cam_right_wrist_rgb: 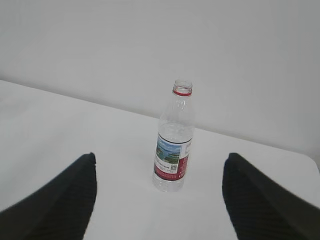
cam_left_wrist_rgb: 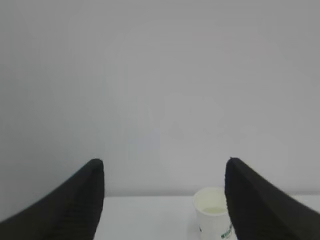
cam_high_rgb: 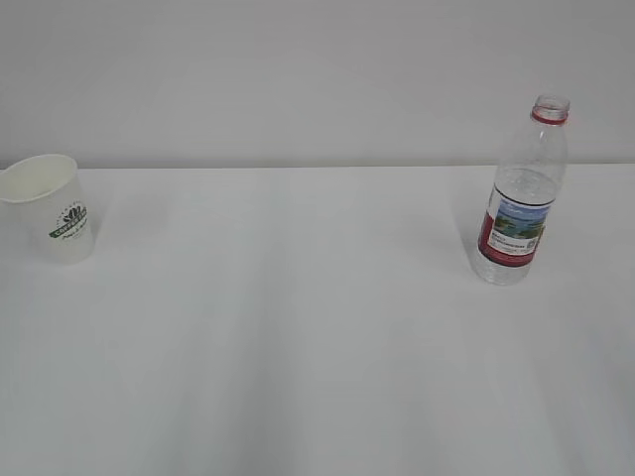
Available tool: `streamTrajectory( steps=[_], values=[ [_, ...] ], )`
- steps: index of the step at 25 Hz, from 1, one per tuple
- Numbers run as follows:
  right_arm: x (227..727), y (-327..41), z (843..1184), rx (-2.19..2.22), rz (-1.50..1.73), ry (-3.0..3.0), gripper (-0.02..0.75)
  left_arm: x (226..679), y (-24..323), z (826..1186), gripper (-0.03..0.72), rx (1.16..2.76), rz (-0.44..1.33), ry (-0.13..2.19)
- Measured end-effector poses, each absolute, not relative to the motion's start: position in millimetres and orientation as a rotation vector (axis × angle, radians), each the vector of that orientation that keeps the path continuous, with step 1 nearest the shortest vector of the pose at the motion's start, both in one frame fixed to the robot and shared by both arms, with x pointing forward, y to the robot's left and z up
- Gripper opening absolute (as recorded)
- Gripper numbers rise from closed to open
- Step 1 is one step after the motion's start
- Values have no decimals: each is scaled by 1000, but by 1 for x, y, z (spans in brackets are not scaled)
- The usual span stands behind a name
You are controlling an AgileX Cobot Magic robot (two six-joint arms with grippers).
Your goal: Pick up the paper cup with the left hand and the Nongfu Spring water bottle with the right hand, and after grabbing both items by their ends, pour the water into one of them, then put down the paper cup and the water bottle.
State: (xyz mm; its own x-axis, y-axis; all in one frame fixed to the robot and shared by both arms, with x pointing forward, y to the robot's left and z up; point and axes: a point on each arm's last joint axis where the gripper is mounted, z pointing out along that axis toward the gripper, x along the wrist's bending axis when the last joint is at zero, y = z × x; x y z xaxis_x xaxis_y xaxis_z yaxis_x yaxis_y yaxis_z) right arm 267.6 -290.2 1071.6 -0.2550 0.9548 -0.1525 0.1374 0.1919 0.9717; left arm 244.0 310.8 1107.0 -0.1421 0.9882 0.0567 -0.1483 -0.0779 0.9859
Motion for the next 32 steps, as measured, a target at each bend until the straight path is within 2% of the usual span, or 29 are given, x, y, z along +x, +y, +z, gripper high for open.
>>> streamTrajectory(
  steps=[7,16,32],
  values=[
    [261,-291,1073,1113,1124,1664,590,231,303,1108,538,1276,1309,1208],
    [253,-292,1062,1242,1053,1783,590,227,300,1087,538,1468,1136,1363],
    [241,-294,1050,1406,936,1928,589,223,297,1071,537,1594,997,1474]
  ],
)
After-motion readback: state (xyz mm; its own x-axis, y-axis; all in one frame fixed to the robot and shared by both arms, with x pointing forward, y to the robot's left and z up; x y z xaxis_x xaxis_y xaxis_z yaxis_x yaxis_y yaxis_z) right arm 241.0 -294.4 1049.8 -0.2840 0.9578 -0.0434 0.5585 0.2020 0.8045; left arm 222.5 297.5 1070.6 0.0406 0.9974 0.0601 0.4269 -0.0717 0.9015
